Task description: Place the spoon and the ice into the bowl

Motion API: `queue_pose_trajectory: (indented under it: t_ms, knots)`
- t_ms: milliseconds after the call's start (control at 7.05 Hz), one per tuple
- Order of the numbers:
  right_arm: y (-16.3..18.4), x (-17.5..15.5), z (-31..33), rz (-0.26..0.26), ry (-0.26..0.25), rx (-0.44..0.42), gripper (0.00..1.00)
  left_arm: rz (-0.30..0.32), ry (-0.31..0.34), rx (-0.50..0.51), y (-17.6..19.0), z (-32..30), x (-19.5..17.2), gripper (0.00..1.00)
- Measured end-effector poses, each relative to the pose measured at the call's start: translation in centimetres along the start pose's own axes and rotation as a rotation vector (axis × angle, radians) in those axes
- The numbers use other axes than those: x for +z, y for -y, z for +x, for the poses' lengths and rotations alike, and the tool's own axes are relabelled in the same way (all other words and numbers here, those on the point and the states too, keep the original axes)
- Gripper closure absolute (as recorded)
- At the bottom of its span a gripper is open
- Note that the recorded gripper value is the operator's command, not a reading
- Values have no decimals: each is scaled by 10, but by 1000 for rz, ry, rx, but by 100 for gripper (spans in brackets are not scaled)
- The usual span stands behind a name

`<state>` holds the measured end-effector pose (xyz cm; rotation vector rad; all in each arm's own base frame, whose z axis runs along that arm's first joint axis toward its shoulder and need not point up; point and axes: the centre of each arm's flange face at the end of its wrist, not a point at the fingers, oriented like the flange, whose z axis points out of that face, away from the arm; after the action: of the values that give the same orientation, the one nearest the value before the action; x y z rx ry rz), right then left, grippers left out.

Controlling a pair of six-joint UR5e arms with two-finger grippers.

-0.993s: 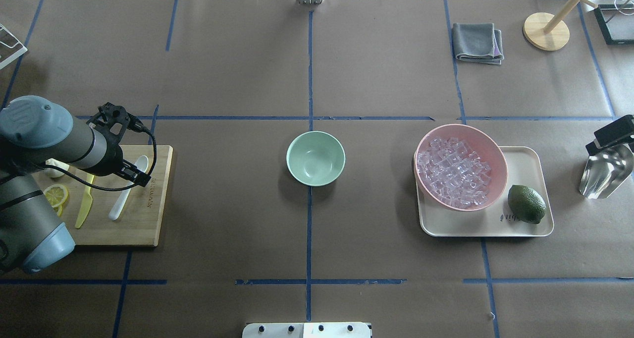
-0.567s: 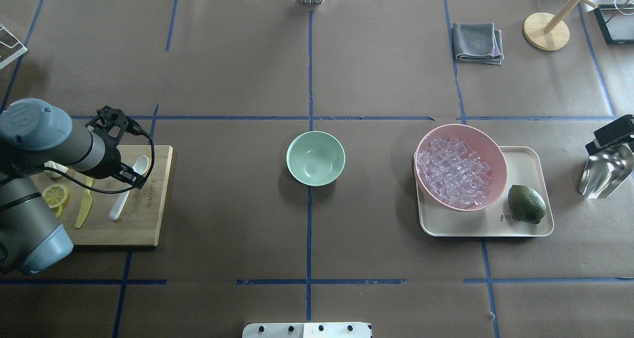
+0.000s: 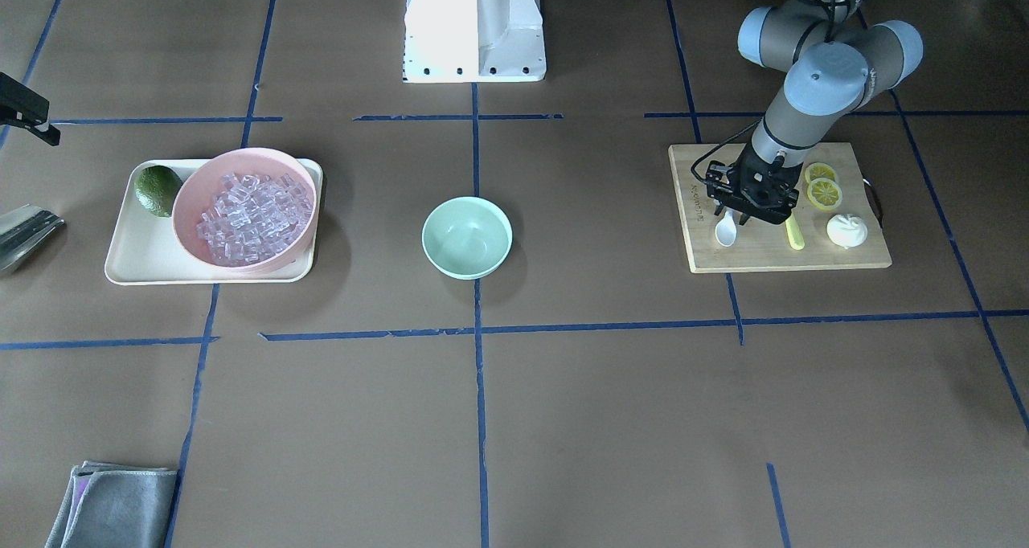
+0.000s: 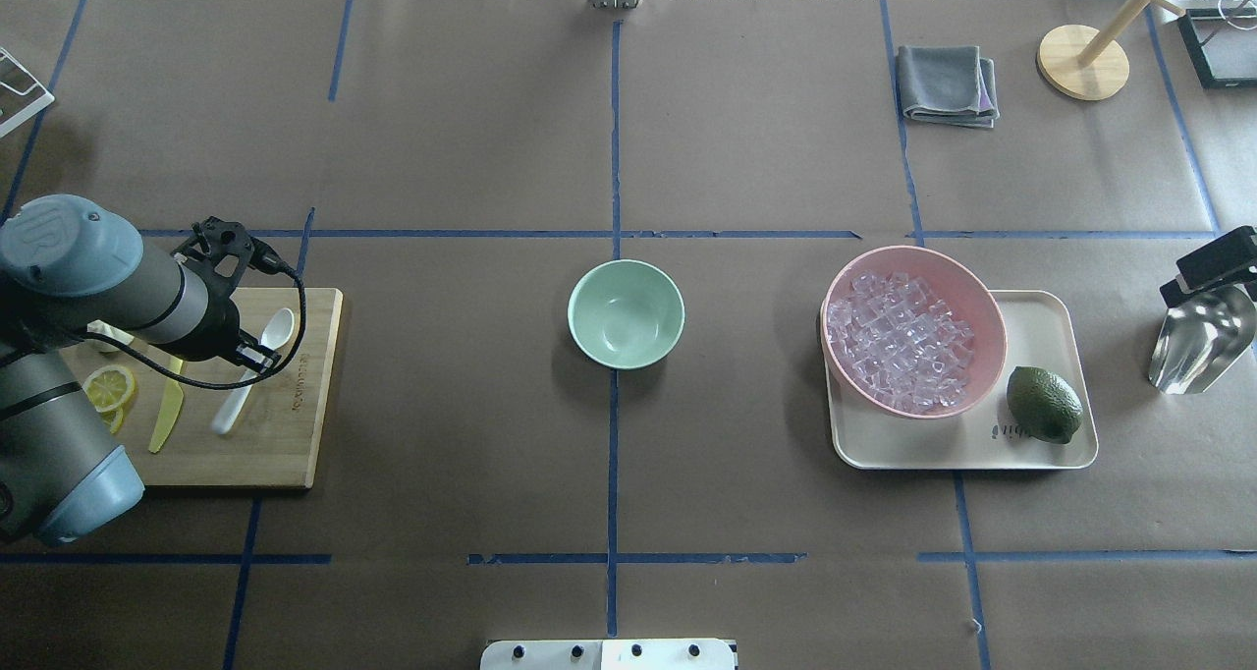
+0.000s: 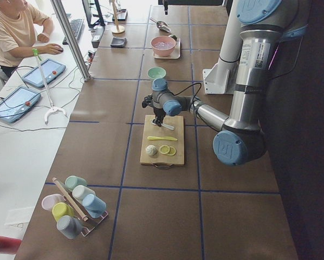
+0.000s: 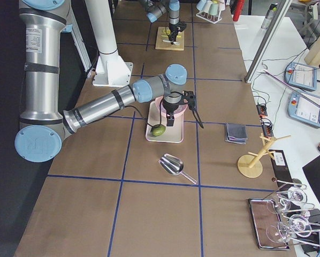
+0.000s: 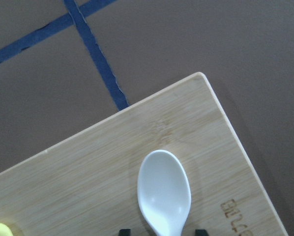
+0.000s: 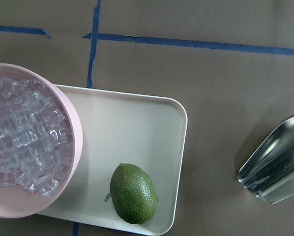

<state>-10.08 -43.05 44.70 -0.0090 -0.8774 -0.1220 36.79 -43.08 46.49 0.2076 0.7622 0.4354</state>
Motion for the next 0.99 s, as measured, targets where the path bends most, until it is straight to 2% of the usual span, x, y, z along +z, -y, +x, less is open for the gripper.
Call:
queue_pose_trajectory:
  t_ms: [284, 425, 709, 993]
  knots:
    - [0, 0, 0, 0, 0, 0, 0, -8, -31, -1, 1, 7, -5, 100]
    - [0, 0, -1, 1, 0, -1, 0, -3, -61, -40, 5, 18, -17, 100]
    - [2, -1, -2, 4, 0, -4, 0, 5, -88, -226, 48, 69, -56, 100]
    - [2, -2, -3, 5, 1, -5, 0, -34, -75, -343, 100, 154, -94, 100]
